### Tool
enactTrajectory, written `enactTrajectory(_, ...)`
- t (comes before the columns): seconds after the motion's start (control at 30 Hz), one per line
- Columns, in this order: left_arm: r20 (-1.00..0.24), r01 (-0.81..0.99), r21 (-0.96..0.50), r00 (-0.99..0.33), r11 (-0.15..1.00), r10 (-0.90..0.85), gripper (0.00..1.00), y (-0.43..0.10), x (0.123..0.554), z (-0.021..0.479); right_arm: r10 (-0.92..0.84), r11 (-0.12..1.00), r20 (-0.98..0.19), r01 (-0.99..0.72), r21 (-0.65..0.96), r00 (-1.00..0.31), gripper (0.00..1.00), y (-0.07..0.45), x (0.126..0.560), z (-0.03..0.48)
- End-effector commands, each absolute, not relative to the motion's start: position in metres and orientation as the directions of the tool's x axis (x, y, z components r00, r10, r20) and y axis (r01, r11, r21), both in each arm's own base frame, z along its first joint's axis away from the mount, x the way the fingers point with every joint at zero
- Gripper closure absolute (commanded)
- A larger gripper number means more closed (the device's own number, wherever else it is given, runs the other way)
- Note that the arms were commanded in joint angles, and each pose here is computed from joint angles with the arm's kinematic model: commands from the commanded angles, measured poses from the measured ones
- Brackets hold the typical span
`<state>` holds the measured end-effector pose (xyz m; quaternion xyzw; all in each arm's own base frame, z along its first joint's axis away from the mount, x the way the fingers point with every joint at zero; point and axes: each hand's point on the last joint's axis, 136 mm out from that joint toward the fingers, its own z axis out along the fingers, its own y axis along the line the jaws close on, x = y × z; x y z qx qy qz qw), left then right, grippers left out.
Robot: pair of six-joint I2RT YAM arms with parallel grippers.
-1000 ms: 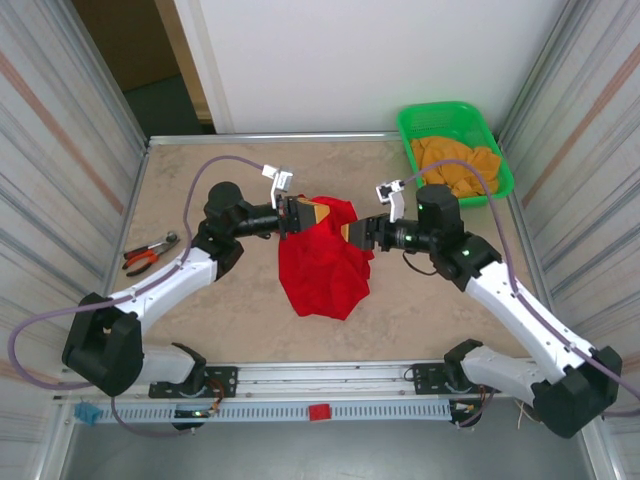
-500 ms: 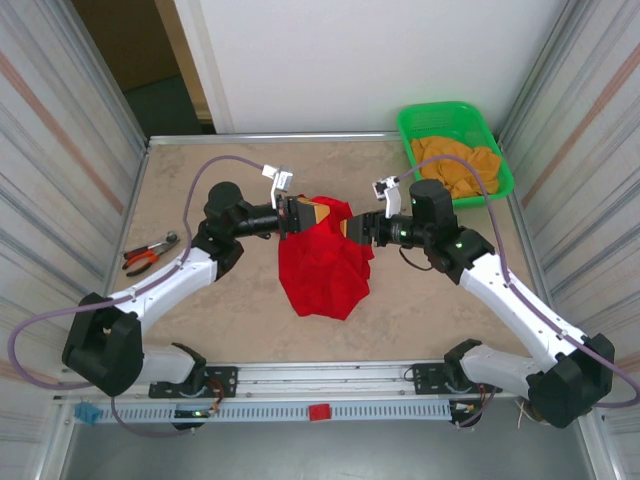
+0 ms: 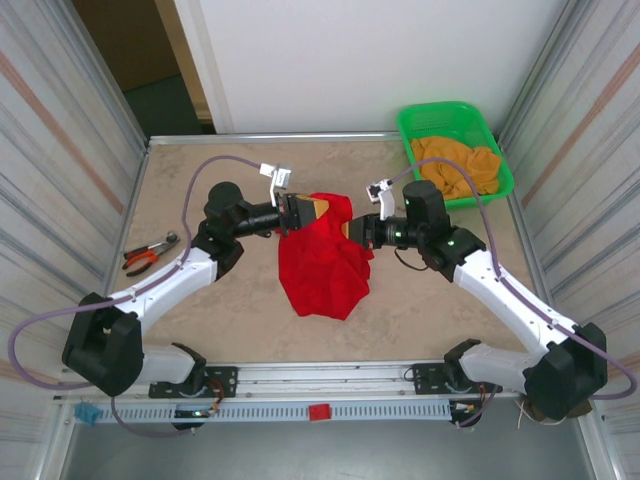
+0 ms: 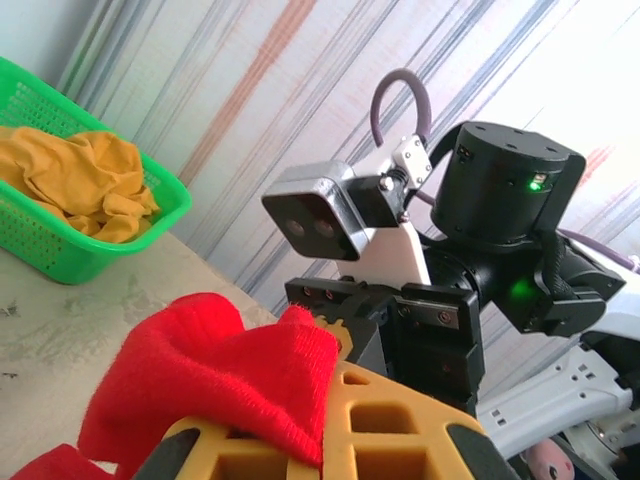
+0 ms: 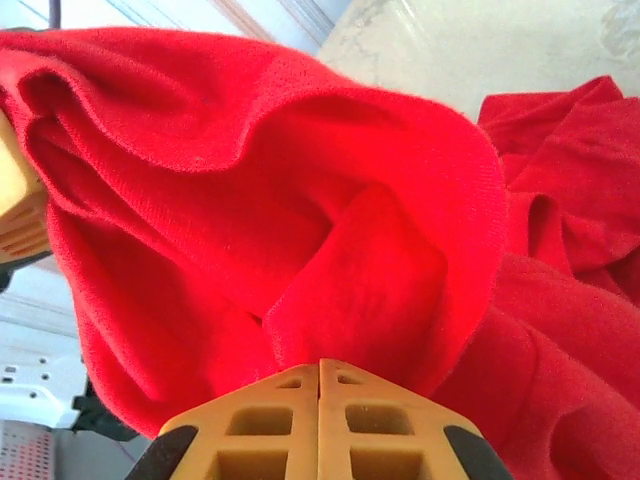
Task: Fold the inside-out t-shirt
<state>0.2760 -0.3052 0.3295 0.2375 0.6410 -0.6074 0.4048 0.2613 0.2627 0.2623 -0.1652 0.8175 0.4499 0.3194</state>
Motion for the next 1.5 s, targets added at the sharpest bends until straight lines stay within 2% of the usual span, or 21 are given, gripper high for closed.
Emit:
enactTrajectory(0.0, -0.822, 0.809, -0.561, -0.517, 0.177, -0.240, 1.00, -0.298, 0.283, 0.340, 0.026, 0.494, -0.708, -0.606, 0.623, -0.706, 1.00, 0.263, 0.255, 0.284)
enactTrajectory(0.13, -0.813, 0.792, -0.574, -0.523, 0.209, -0.255, 0.97, -0.294, 0.288, 0.333, 0.101, 0.489, -0.743, -0.618, 0.616, -0.662, 1.00, 0.247, 0.262, 0.317)
enactTrajectory(0.23, -0.801, 0.764, -0.593, -0.531, 0.254, -0.274, 0.82, -0.289, 0.294, 0.321, 0.177, 0.485, -0.773, -0.629, 0.607, -0.610, 1.00, 0.231, 0.266, 0.350)
enactTrajectory(0.3, -0.795, 0.747, -0.603, -0.536, 0.278, -0.284, 0.63, -0.286, 0.298, 0.314, 0.205, 0.471, -0.787, -0.647, 0.600, -0.581, 1.00, 0.224, 0.266, 0.371)
enactTrajectory(0.33, -0.793, 0.742, -0.606, -0.537, 0.286, -0.288, 0.57, -0.285, 0.299, 0.312, 0.208, 0.463, -0.794, -0.658, 0.594, -0.571, 1.00, 0.223, 0.265, 0.378)
enactTrajectory(0.4, -0.790, 0.733, -0.610, -0.540, 0.300, -0.290, 0.50, -0.282, 0.301, 0.307, 0.207, 0.454, -0.807, -0.677, 0.580, -0.553, 1.00, 0.223, 0.262, 0.390)
enactTrajectory(0.5, -0.796, 0.729, -0.604, -0.531, 0.324, -0.290, 0.45, -0.278, 0.302, 0.305, 0.191, 0.451, -0.817, -0.691, 0.565, -0.544, 1.00, 0.223, 0.259, 0.391)
enactTrajectory(0.83, -0.874, 0.748, -0.478, -0.459, 0.459, -0.162, 0.37, -0.274, 0.297, 0.316, 0.142, 0.418, -0.820, -0.718, 0.557, -0.554, 1.00, 0.225, 0.244, 0.367)
enactTrajectory(1.17, -0.882, 0.816, -0.456, -0.469, 0.356, -0.054, 0.35, -0.335, 0.271, 0.290, 0.150, 0.449, -0.801, -0.682, 0.577, -0.579, 1.00, 0.223, 0.249, 0.353)
enactTrajectory(1.47, -0.873, 0.714, -0.449, -0.479, 0.537, -0.093, 0.36, -0.329, 0.309, 0.278, 0.147, 0.443, -0.794, -0.678, 0.586, -0.590, 1.00, 0.223, 0.247, 0.347)
